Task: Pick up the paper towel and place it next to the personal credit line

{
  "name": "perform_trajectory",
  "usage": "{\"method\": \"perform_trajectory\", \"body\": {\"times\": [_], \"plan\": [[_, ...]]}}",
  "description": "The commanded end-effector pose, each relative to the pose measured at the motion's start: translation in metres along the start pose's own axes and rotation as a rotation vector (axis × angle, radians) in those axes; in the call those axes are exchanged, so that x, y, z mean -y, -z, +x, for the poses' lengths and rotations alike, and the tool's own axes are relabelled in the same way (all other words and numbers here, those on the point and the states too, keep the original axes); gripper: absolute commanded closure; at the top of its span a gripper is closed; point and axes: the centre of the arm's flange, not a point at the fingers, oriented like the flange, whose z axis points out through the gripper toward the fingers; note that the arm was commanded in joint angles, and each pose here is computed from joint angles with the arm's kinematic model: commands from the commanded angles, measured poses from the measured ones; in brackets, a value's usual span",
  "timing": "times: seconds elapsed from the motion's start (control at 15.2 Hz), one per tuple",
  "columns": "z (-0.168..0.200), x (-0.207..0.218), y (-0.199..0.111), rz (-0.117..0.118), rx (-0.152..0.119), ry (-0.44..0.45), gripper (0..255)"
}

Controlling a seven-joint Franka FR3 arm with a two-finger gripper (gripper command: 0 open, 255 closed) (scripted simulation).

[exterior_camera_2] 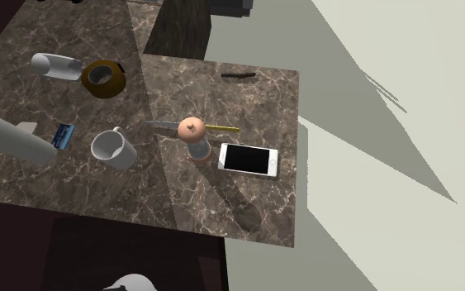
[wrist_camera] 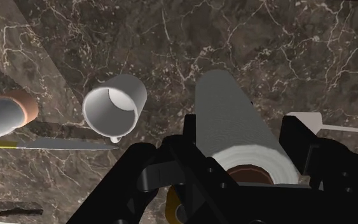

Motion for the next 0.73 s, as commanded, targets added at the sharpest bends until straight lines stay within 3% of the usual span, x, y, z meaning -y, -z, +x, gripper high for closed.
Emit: {"method": "perform_trajectory", "body": {"times": [0.0, 0.66], "plan": [[-0.001, 0.000, -0.011, 0.000, 0.000, 0.000, 255], [-0.001, -0.001, -0.064, 0.000, 0.000, 0.000, 255]]}}
